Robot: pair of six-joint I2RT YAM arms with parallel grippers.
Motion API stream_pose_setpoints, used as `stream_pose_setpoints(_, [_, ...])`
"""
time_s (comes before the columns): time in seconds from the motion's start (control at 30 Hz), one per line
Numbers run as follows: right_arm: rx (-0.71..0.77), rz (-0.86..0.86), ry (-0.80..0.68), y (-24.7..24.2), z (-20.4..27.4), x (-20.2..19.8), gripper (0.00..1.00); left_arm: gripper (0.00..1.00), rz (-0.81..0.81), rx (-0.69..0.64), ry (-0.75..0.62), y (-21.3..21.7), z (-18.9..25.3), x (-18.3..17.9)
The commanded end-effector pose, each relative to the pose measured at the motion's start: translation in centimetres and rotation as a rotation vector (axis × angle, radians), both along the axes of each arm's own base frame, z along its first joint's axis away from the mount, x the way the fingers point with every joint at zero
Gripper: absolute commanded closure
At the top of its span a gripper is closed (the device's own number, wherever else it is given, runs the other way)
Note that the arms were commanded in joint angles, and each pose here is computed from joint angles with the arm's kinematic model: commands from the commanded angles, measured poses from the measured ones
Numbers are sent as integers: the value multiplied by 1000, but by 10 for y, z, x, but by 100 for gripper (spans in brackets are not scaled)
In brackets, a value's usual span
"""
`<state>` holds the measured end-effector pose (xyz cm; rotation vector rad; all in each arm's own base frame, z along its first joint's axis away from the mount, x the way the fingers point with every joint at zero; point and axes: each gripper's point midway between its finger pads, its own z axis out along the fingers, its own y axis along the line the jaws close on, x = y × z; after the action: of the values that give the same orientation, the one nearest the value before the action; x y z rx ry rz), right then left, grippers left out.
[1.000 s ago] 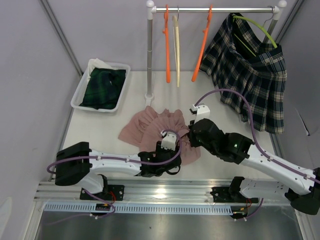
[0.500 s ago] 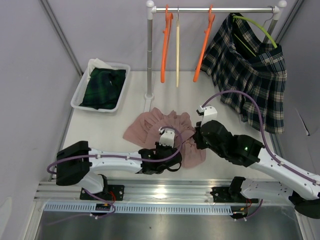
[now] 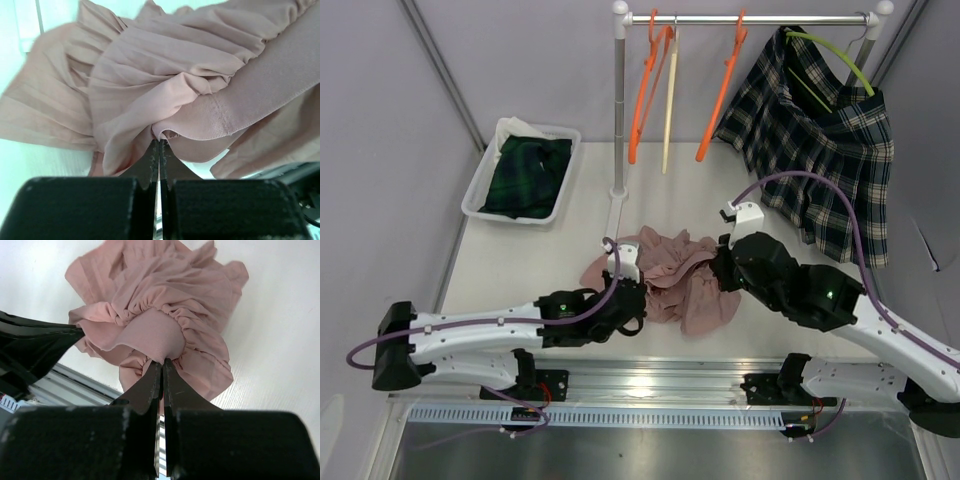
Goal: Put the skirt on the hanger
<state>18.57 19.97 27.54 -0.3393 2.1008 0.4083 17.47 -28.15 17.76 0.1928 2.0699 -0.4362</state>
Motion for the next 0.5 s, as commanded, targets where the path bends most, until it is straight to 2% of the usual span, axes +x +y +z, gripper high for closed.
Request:
stream_pose_setpoints(0.0, [49, 14, -70, 1, 38, 3, 100, 100, -25, -97, -33, 6, 43, -3])
stream_pose_setpoints(0.23, [-44, 31, -127, -9, 61, 9, 100, 100, 38, -156, -78, 45, 108, -1])
stream_pose_setpoints(0.37, [-83, 57, -115, -11, 51, 17, 100, 100, 96, -127, -56, 65, 105, 15])
stream_pose_setpoints(0.4, [-86, 45, -112, -15, 48, 25, 100, 100, 61, -141, -21, 60, 101, 14])
stream_pose_setpoints(0.47, [-87, 104, -56, -10, 24, 24, 100, 100, 93, -162, -7, 67, 88, 34])
